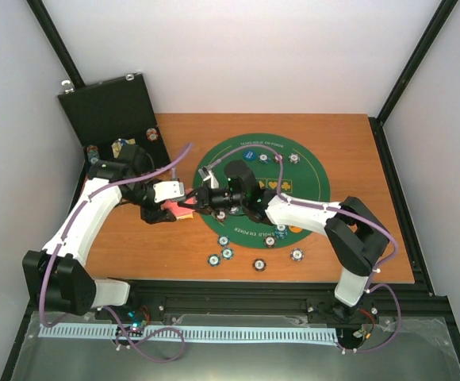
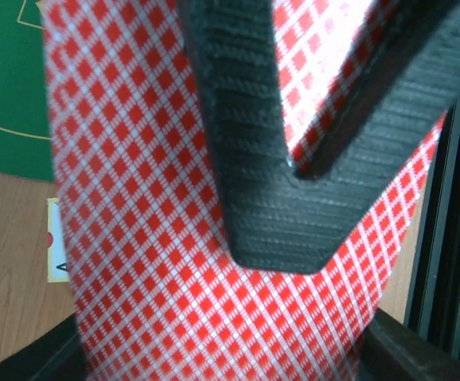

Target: Distribute texas hold em gaming equipment

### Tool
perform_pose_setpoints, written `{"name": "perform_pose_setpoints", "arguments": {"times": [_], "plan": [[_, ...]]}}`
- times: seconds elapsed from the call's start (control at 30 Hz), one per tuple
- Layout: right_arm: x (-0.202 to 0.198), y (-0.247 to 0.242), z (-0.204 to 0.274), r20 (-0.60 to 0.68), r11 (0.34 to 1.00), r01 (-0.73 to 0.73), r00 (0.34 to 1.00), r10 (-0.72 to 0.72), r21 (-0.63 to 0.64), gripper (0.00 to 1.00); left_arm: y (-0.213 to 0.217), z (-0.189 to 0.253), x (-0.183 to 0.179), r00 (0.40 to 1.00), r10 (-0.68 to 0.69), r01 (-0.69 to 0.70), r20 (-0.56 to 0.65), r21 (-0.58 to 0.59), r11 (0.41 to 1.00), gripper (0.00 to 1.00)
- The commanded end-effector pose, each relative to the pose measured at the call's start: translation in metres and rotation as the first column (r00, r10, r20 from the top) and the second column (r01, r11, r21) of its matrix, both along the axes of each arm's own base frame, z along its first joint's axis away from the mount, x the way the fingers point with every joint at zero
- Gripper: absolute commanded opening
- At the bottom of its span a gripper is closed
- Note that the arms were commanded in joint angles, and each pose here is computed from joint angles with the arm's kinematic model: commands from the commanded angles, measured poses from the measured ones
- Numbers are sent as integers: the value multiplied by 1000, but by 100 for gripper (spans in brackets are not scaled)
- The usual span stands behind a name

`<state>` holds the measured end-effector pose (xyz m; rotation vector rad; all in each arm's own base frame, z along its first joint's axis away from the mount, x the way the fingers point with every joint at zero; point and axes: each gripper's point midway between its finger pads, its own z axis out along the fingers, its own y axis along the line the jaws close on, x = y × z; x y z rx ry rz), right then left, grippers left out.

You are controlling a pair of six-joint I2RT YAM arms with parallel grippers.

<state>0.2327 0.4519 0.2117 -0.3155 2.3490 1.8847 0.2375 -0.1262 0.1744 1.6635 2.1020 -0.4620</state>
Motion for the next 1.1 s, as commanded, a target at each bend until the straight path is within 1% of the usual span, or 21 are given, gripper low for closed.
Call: {"name": "perform_pose_setpoints", "arguments": {"times": [0.0,0.03,0.07,0.1,0.2,0.33,0.63,0.73,0.8,0.83,0.93,1.0,1.07], "plan": [[0,8,12,14,999,5,1000,-6,37,6,-12,26,-1,997,-14,19,73,-72,997,72],[0,8,12,13,999,7,1000,-7,38,4,-12,29,-3,996,-19,26,86,-83,996,84],[0,8,12,10,999,7,1000,-7,39,3,-13,31,-6,995,-26,35,100,-93,995,94],[0,8,13,10,999,8,1000,-8,41,3,-14,33,-12,993,-37,49,116,-104,993,99],[-1,9,14,4,999,6,1000,-6,42,3,-14,33,-19,987,-58,74,148,-107,992,100],[-8,17,19,11,998,-14,1000,13,57,3,-10,23,-26,991,-75,84,115,-75,994,100],[-21,32,24,20,997,-42,999,41,57,3,-10,20,-19,991,-60,69,122,-72,995,99],[-20,31,18,14,999,-35,999,34,35,3,-9,22,-19,990,-56,65,126,-66,996,91],[-20,31,12,7,999,-32,999,32,22,3,-9,25,-20,988,-57,68,143,-72,995,81],[-19,31,10,3,999,-30,1000,30,19,3,-9,27,-21,987,-57,69,152,-76,995,74],[-18,31,5,2,1000,-20,1000,20,3,3,-8,28,-24,984,-62,75,167,-72,995,61],[-17,30,1,3,1000,-17,1000,17,-14,3,-7,27,-25,985,-64,75,161,-63,995,55],[-16,28,-5,3,999,-8,1000,8,-40,3,-6,27,-26,985,-64,74,159,-56,996,53]]}}
